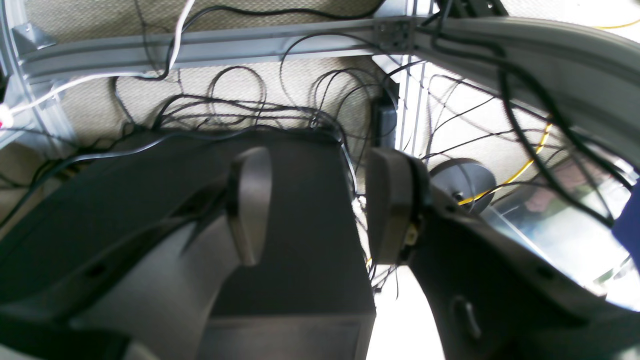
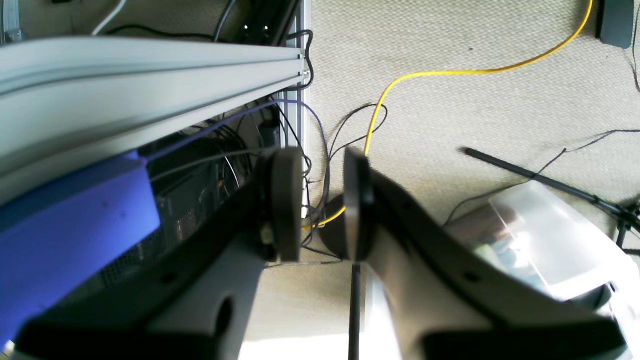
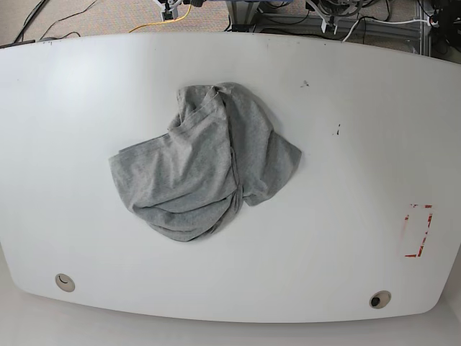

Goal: Layout the t-shirt on the table in an organized manner, then fold the t-shirt properly

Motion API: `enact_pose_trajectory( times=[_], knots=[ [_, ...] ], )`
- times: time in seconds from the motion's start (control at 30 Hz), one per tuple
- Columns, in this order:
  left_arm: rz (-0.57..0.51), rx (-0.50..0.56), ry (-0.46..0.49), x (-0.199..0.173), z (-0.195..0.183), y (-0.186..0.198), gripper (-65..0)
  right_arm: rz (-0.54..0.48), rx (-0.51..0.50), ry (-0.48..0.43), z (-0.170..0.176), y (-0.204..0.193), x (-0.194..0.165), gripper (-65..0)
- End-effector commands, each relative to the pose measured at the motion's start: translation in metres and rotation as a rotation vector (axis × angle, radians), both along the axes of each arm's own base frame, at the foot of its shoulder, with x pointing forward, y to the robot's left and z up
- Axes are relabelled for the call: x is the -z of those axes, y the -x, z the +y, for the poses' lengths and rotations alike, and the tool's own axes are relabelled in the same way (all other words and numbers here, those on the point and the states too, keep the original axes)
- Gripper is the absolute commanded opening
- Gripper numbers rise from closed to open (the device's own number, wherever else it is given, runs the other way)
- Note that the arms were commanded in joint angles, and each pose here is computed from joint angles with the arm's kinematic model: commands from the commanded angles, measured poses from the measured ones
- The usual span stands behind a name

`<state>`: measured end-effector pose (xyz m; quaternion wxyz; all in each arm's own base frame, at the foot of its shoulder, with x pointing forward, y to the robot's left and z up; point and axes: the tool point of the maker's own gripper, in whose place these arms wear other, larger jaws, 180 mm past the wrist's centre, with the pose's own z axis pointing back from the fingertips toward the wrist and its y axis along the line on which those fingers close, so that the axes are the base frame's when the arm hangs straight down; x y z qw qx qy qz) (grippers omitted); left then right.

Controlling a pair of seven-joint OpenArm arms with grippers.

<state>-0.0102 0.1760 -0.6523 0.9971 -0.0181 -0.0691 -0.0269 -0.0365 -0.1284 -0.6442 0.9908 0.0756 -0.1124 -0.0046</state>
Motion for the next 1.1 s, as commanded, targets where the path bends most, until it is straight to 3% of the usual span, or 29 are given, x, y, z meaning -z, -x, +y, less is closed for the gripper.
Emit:
enact_pose_trajectory(
  times=[0.0, 0.27, 0.47, 1.07],
  knots=[
    [0.004, 0.0, 0.001, -0.001, 0.001, 0.006, -37.2, 0.01, -0.003, 0.011, -0.007, 0.008, -0.001, -52.0],
    [-0.001, -0.005, 0.001, -0.001, 0.001, 0.004, -37.2, 0.001, -0.002, 0.011, -0.007, 0.007, -0.002, -52.0],
    [-0.009, -0.008, 0.002, -0.001, 0.001, 0.002, -37.4, -0.064, 0.01, 0.013, -0.008, 0.008, -0.008, -52.0],
    [-0.175, 0.022, -0.029, -0.022, 0.027, 0.014, -37.4, -0.185, 0.001, 0.009, -0.001, 0.017, -0.047, -52.0]
  ],
)
